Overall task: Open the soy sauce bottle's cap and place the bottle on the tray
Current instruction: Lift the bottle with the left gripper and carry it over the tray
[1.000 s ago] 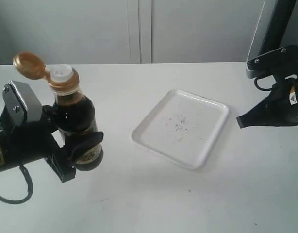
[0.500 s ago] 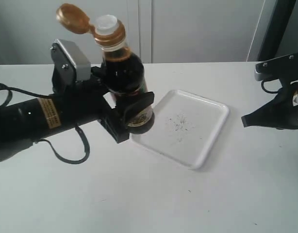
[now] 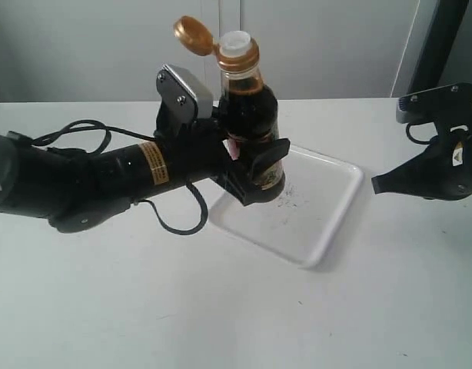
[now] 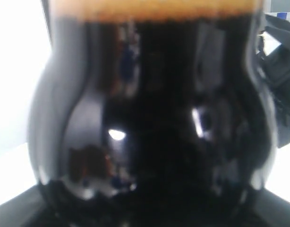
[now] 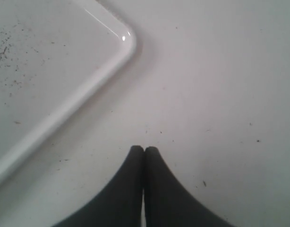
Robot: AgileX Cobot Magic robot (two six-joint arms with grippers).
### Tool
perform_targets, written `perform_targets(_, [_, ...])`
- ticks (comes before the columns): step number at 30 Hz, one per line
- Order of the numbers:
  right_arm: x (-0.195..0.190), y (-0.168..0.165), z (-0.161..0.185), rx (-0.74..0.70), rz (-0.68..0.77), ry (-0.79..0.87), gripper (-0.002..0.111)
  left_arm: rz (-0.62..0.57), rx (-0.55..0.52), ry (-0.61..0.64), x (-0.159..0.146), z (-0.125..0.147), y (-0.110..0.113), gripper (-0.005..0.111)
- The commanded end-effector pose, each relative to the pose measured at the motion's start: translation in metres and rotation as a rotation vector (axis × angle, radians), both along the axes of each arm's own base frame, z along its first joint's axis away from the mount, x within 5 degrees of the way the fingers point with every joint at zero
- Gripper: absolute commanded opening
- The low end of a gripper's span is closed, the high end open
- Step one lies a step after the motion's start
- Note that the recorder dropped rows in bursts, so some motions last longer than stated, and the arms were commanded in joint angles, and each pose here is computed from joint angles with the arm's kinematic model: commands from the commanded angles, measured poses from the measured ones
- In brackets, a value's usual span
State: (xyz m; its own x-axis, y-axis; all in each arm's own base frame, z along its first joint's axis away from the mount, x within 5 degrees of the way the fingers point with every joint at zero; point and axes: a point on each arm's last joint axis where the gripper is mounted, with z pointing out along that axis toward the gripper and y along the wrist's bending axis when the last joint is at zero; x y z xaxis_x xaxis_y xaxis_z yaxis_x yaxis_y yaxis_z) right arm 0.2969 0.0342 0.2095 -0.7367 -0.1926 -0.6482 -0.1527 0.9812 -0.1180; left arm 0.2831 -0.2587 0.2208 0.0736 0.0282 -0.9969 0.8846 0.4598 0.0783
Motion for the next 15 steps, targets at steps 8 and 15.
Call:
perform_targets(8, [0.000, -0.002, -0.001, 0.010, -0.008, -0.013, 0.000, 0.004, -0.030, -0.003, 0.025, 0.010, -0.037, 0.000])
perform_targets(15, [0.000, -0.002, -0.001, 0.010, -0.008, -0.013, 0.000, 0.000, -0.041, -0.007, 0.038, 0.003, -0.052, 0.000])
